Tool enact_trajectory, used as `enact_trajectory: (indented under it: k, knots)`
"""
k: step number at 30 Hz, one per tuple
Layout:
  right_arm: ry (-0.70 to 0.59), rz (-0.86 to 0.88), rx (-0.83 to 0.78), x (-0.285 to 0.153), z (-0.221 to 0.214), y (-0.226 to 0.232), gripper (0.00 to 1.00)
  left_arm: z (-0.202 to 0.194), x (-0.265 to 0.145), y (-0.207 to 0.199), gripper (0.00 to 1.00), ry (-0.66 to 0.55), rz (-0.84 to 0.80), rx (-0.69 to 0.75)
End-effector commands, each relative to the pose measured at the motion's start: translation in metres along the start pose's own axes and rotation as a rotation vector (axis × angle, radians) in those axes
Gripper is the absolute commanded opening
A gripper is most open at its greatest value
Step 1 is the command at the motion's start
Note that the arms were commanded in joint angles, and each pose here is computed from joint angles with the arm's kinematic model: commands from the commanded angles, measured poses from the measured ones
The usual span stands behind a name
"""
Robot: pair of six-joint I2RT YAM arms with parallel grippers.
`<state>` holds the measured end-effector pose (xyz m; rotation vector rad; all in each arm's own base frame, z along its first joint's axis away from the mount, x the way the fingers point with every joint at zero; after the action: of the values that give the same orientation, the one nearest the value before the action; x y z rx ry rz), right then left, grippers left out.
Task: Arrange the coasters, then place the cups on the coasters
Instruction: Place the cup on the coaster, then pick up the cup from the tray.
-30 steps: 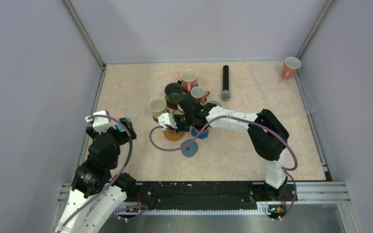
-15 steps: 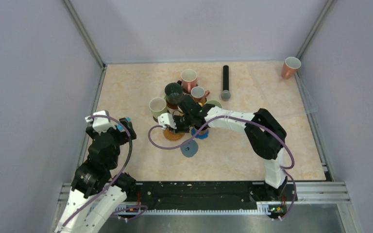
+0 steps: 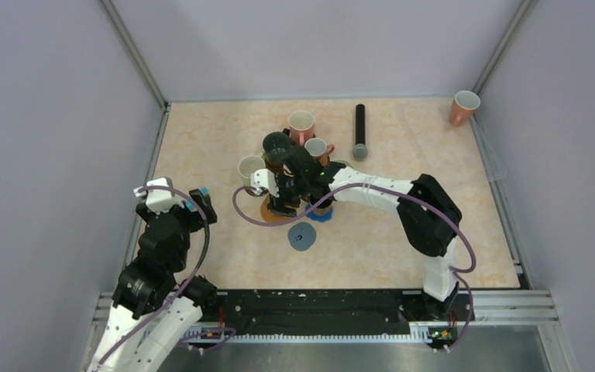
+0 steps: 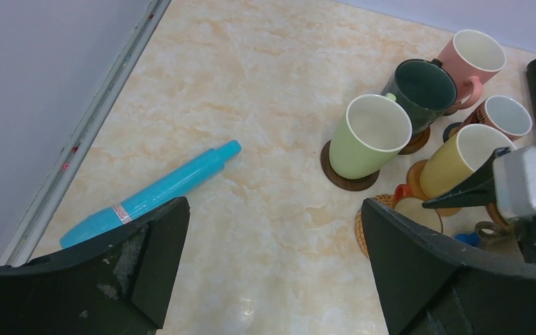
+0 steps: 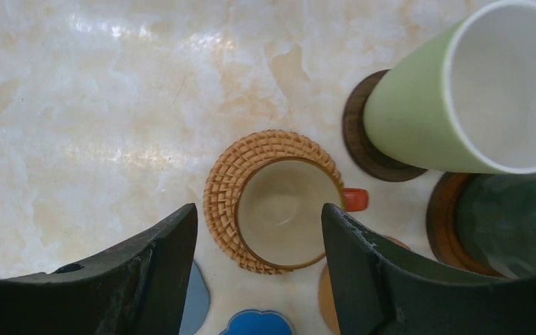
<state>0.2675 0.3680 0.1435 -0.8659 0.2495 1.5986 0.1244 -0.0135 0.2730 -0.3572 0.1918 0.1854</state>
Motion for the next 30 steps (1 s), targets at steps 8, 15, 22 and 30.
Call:
enact_trajectory:
  k: [8, 15, 22, 30]
  knots:
    - [-0.144, -0.622, 0.108, -0.122, 0.043, -0.089, 0.73, 0.009, -0.002, -0.007, 0.99, -0.021, -0.050, -0.029]
    - [0.119, -1.067, 0.264, -0.196, -0.015, -0.143, 0.75, 0.008, 0.000, -0.007, 0.99, -0.014, -0.035, -0.019]
    - [0.251, -1.353, 0.569, -0.280, -0.114, -0.184, 0.75, 0.008, 0.000, -0.007, 0.99, -0.012, -0.037, -0.016]
    - [0.468, -1.564, 0.676, -0.345, -0.191, -0.201, 0.75, 0.002, 0.008, -0.013, 0.99, 0.043, -0.041, 0.017]
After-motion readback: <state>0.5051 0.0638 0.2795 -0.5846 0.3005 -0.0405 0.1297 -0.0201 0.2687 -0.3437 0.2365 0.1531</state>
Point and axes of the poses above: each gripper's point midway between its finger pads, its own x axis out along the fingers, its own y axis along the line the jaws close on, z = x × y, the point moved 8 cm from there along -x, back along the fingers, and after that the axes turned 10 degrees about -x, right-handed, at the moved point
